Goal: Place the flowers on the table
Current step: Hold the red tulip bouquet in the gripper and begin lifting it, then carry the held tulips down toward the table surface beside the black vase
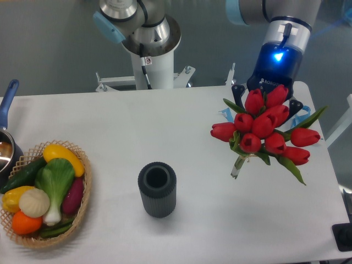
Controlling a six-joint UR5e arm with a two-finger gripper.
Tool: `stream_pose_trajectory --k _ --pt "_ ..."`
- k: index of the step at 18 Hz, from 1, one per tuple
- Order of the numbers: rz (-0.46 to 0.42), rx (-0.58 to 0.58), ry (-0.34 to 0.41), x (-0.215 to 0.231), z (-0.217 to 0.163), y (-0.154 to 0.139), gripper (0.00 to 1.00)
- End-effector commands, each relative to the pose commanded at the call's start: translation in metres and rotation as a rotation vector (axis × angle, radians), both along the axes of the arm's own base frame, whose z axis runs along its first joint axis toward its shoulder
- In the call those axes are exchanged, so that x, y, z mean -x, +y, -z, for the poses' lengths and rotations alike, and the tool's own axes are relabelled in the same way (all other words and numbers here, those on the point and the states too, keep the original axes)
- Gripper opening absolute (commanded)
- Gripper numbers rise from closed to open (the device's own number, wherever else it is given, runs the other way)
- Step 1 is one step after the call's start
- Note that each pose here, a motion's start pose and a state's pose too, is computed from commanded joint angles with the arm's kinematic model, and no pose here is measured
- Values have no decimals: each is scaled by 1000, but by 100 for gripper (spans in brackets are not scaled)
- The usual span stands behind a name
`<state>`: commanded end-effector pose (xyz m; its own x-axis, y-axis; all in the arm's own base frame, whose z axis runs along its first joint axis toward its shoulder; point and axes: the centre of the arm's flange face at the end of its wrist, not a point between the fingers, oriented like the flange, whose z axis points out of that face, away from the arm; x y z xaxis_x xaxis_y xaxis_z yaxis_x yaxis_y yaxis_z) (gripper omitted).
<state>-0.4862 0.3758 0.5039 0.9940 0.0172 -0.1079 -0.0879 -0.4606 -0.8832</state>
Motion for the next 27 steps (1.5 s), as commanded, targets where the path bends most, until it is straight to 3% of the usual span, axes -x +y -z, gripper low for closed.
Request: stream_pose_trajectory --k 9,15,18,22,27 --pt "-43 1 0 10 -13 -9 21" --pt "-114 97 37 15 -7 -15 21" --pt "-120 225 121 10 11 -10 21" --pt "-164 384 176 -1 25 5 21" --pt "-224 691 257 -22 57 26 21"
